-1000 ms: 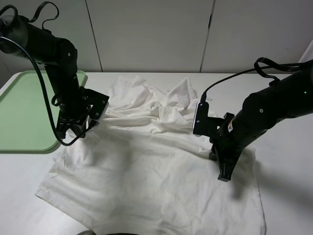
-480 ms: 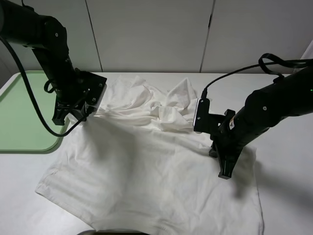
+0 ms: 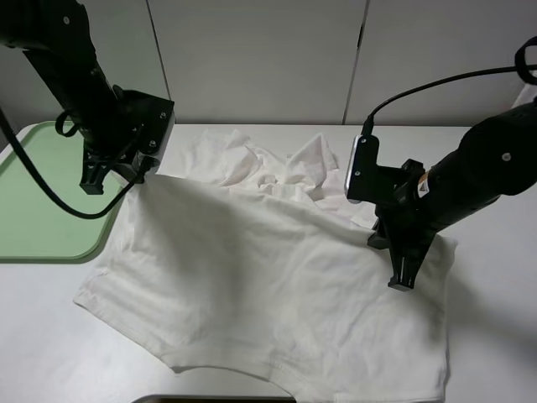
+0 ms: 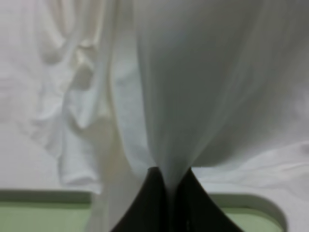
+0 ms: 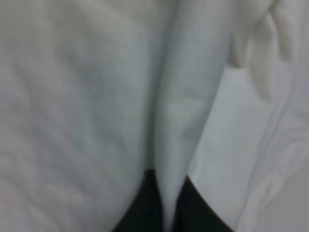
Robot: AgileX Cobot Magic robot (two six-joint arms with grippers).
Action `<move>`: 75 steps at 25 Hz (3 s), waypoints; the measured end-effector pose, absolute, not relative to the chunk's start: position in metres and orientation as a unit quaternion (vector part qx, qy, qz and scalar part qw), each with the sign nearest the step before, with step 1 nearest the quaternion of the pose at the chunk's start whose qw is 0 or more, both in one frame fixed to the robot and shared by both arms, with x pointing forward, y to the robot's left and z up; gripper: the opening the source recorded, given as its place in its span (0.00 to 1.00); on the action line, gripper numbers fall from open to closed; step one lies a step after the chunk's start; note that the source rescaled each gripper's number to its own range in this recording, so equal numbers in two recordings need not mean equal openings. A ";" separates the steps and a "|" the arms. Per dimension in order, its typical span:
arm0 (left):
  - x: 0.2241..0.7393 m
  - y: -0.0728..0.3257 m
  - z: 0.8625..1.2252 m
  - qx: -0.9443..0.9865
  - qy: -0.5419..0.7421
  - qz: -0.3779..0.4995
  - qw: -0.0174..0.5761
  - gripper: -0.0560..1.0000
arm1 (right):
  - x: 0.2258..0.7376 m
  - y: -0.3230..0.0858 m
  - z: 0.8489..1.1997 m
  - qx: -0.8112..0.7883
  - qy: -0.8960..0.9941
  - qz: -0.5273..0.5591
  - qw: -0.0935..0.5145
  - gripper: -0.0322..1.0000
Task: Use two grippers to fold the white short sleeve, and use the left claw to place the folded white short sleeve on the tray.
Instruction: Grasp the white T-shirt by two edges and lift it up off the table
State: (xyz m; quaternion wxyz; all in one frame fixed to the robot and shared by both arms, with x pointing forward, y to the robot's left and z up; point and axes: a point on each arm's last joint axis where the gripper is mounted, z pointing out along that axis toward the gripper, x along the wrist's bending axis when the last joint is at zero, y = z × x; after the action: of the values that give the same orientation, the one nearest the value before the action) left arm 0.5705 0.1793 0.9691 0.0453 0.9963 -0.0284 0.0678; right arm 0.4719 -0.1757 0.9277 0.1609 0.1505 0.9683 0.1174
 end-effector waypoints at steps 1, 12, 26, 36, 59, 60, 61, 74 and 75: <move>0.570 0.180 0.973 0.996 -0.023 0.072 0.047 0.06 | 0.471 -0.176 0.932 0.150 0.968 0.119 0.163 0.03; 0.550 0.183 1.032 0.986 0.002 0.137 0.093 0.06 | 0.451 -0.187 0.978 0.151 0.959 0.141 0.193 0.03; 0.501 0.199 1.099 0.978 0.009 0.172 0.116 0.06 | 0.436 -0.196 1.042 0.151 0.945 0.169 0.235 0.03; 0.479 0.207 1.128 0.966 0.006 0.221 0.133 0.06 | 0.443 -0.192 1.084 0.162 0.940 0.177 0.244 0.03; 0.441 0.226 1.208 0.910 0.052 0.371 0.178 0.06 | 0.439 -0.201 1.174 0.177 0.929 0.167 0.279 0.03; 0.440 0.226 1.211 0.909 0.051 0.374 0.179 0.06 | 0.437 -0.202 1.175 0.177 0.930 0.166 0.277 0.03; 0.439 0.226 1.213 0.908 0.051 0.376 0.180 0.06 | 0.435 -0.203 1.176 0.178 0.930 0.165 0.275 0.03; 0.433 0.227 1.224 0.907 0.048 0.376 0.181 0.05 | 0.405 -0.223 1.202 0.182 0.910 0.179 0.326 0.03; 0.432 0.228 1.225 0.906 0.048 0.379 0.183 0.06 | 0.404 -0.224 1.204 0.182 0.908 0.182 0.329 0.03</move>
State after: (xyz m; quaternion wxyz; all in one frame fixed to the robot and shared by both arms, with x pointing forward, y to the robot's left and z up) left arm 0.4316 0.2279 1.2246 0.1826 0.9058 0.0482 0.3792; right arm 0.4041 -0.2236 1.2044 0.3295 0.1824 0.9083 0.1819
